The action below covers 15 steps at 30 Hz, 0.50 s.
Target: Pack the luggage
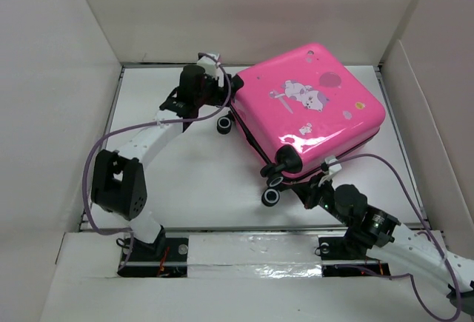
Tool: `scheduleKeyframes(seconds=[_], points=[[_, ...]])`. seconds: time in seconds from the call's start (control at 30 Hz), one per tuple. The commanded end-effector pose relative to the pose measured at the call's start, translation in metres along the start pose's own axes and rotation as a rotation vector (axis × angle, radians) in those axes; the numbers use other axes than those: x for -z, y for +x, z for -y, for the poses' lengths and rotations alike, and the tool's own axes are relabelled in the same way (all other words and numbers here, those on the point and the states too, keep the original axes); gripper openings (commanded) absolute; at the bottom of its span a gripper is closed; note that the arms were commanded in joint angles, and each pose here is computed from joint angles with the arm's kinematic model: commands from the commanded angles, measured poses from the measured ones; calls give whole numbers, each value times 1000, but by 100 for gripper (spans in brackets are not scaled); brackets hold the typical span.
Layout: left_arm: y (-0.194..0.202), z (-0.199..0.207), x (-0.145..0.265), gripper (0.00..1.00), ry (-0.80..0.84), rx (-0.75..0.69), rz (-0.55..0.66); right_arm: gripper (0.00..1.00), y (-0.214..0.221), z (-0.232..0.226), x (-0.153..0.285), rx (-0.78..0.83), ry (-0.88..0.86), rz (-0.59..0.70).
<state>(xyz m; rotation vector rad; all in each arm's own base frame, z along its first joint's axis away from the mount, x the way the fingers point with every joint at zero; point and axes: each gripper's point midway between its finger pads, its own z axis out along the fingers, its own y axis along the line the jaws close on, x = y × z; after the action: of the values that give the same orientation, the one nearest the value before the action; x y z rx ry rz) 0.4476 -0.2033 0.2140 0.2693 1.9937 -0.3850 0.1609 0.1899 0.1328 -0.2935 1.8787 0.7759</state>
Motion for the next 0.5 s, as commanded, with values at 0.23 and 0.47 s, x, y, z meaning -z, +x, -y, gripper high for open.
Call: scheduleKeyframes(seconds=[0.23,0.47], points=[[-1,9,-25,77,136,-272,-157,0,-41,-32,4,-35,-141,140],[27,8,-36,51,160,-273,-214,0,-46,-29,5,-35,-118,151]])
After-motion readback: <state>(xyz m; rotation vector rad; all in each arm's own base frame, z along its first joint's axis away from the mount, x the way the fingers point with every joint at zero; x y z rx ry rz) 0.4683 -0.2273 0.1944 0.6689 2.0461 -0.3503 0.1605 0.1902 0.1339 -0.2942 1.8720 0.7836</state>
